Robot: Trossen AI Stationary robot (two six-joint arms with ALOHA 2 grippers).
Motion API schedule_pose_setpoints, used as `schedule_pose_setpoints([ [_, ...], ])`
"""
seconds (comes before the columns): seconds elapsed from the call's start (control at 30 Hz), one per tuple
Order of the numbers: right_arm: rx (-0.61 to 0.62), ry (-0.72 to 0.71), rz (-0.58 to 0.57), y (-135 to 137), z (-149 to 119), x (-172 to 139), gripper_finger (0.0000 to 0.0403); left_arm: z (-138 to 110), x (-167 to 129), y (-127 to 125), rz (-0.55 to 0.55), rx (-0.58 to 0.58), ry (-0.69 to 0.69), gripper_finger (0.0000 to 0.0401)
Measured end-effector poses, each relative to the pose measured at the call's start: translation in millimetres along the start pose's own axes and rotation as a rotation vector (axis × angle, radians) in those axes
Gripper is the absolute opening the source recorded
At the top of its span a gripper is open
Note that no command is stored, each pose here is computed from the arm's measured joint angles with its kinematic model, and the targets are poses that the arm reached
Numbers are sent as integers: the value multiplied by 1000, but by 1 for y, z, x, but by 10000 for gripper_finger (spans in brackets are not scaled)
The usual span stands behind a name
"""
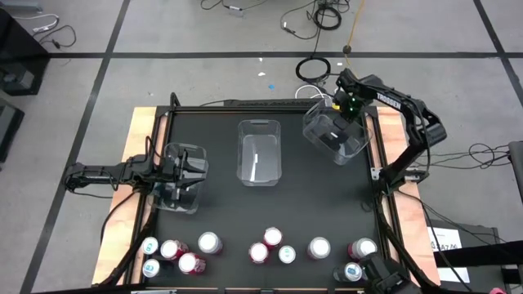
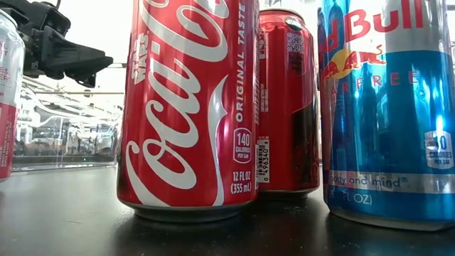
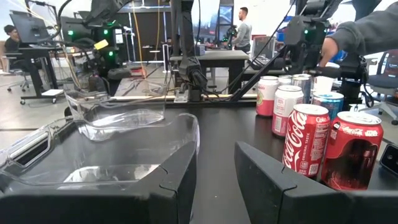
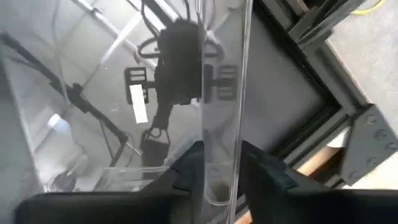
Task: Sort soda cans
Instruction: Move the transparent bins to the top of the table
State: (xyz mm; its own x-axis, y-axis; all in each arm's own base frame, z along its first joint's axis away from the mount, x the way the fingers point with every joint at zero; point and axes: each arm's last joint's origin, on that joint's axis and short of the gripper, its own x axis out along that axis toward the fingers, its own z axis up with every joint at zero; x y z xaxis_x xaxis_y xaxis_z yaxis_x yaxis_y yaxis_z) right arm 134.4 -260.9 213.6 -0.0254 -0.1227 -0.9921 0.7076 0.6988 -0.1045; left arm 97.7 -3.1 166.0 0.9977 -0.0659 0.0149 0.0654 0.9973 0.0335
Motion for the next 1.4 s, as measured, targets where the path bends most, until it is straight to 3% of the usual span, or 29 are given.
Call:
schedule_pose_setpoints([
  [0.17,59,-40,-3,-1,4,-2,8,0,0,0,0,0,0,121],
  [0.47,199,18,11,16,-3,-10,2,0,0,0,0,0,0,121],
  [0.8,389,-50,10,38,-16,-64,1,0,0,0,0,0,0,121],
  [1.17,590,-36,107,112,-21,-79,0,0,0,0,0,0,0,121],
  [1.4,746,-5,59,154,-35,-75,0,0,0,0,0,0,0,121],
])
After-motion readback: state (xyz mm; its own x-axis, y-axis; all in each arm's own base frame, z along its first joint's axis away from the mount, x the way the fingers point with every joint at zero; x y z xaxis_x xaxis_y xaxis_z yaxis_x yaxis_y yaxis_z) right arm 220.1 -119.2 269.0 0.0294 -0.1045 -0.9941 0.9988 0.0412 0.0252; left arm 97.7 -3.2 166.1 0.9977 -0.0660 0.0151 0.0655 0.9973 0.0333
